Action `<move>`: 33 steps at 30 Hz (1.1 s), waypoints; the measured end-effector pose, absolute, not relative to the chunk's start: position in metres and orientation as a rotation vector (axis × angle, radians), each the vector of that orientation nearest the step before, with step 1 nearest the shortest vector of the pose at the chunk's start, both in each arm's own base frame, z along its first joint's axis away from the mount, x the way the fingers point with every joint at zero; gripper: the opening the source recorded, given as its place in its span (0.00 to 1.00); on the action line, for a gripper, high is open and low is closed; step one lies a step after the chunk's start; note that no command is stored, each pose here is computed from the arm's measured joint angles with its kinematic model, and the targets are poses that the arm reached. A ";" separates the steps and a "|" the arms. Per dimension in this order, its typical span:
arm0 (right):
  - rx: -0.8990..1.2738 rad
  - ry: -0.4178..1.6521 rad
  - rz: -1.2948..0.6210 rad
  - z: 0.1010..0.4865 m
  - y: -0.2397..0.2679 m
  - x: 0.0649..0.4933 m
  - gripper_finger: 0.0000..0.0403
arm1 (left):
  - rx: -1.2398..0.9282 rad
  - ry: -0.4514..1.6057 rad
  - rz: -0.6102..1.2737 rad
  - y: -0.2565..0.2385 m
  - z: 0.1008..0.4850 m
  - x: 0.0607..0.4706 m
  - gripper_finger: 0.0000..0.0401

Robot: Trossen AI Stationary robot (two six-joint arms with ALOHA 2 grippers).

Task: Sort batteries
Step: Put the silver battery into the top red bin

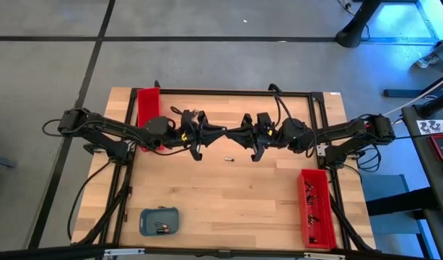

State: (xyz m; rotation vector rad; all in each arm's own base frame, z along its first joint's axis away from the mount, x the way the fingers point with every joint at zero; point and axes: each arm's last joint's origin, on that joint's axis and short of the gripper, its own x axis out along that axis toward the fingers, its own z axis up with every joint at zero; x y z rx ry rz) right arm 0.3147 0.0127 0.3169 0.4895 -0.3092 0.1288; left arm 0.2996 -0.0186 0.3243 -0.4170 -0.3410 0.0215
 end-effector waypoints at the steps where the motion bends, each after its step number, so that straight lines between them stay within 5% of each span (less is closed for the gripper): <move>1: 0.489 -0.309 0.129 0.317 0.013 0.315 0.05 | -0.417 -0.339 0.021 -0.019 0.324 0.300 0.05; 14: 0.495 -0.285 0.105 0.314 0.012 0.316 0.17 | -0.416 -0.322 0.024 -0.019 0.323 0.300 0.05; 26: 0.490 -0.099 0.129 0.297 0.014 0.320 0.54 | -0.382 -0.340 0.020 -0.018 0.331 0.292 0.04; 33: 0.573 0.111 0.158 0.279 0.017 0.320 0.58 | -0.310 -0.272 0.082 -0.015 0.347 0.270 0.04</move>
